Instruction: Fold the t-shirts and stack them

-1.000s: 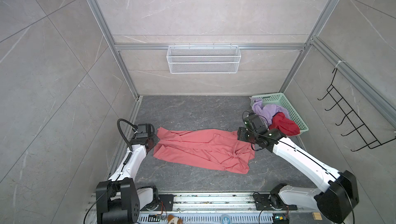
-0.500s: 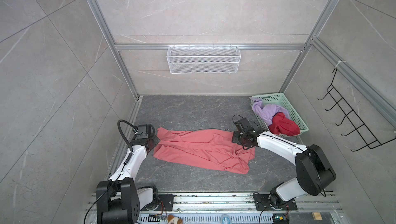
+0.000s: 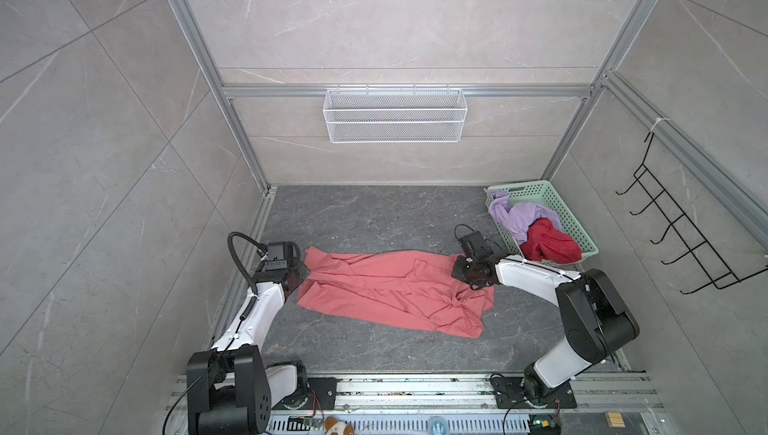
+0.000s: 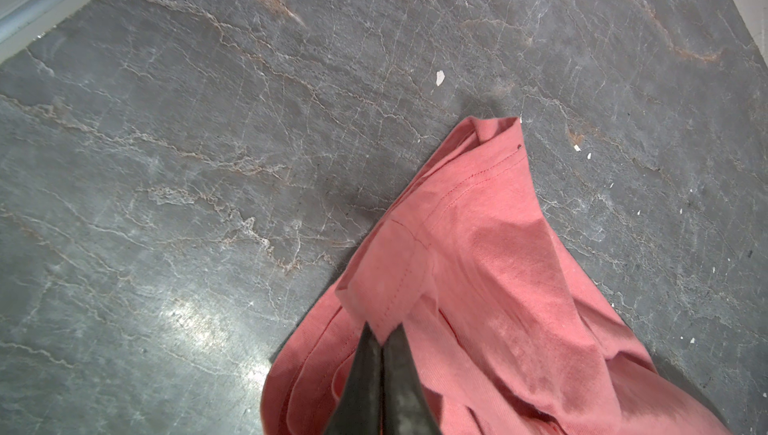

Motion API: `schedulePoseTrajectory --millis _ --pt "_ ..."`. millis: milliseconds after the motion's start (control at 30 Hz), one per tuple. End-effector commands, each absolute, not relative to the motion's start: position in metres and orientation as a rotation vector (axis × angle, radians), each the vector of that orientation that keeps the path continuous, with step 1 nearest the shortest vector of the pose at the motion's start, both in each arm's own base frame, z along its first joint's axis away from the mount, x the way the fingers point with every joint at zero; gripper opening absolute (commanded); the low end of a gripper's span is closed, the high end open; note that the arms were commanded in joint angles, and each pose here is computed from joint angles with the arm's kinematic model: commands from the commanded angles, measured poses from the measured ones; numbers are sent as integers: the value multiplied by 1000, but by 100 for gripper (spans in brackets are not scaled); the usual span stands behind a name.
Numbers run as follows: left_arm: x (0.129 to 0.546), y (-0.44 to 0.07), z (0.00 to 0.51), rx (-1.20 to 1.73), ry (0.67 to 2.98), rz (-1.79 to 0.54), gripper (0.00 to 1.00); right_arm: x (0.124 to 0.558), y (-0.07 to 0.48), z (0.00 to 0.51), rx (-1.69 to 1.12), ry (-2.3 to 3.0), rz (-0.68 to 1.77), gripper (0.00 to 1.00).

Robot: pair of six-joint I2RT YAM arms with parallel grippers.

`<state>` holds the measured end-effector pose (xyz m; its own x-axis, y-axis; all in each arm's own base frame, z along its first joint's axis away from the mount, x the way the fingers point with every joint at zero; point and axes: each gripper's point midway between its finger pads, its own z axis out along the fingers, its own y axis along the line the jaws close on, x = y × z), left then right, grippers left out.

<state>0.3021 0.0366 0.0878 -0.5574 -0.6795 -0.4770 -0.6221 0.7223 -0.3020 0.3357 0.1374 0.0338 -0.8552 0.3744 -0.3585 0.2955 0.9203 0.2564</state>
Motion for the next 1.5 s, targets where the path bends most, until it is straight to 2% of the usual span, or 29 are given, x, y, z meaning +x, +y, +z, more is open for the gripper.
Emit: schedulePoseTrajectory --millis 0,100,400,633,767,933,1133,1267,1367,1467 --pt "306 36 96 -982 2315 -158 0 335 129 50 473 2642 222 0" --pt "312 37 114 -956 2282 -164 0 339 122 92 424 2568 194 0" --pt "332 38 224 -791 2089 -203 0 344 96 283 169 2178 121 0" --pt "338 33 358 -591 1870 -240 0 350 91 438 40 1842 99 0" --pt "322 28 438 -492 1716 -255 0 325 92 538 -38 1622 168 0" --pt "276 22 514 -394 1538 -261 0 265 86 628 -132 1418 250 0" --pt "200 19 573 -325 1333 -240 0 190 73 690 -229 1225 288 0" --pt "160 18 599 -295 1229 -216 0 163 60 709 -238 1159 252 0" --pt "145 19 610 -283 1189 -193 0 152 52 719 -235 1119 213 0" --pt "152 20 609 -284 1196 -188 0 161 52 719 -234 1116 177 0"
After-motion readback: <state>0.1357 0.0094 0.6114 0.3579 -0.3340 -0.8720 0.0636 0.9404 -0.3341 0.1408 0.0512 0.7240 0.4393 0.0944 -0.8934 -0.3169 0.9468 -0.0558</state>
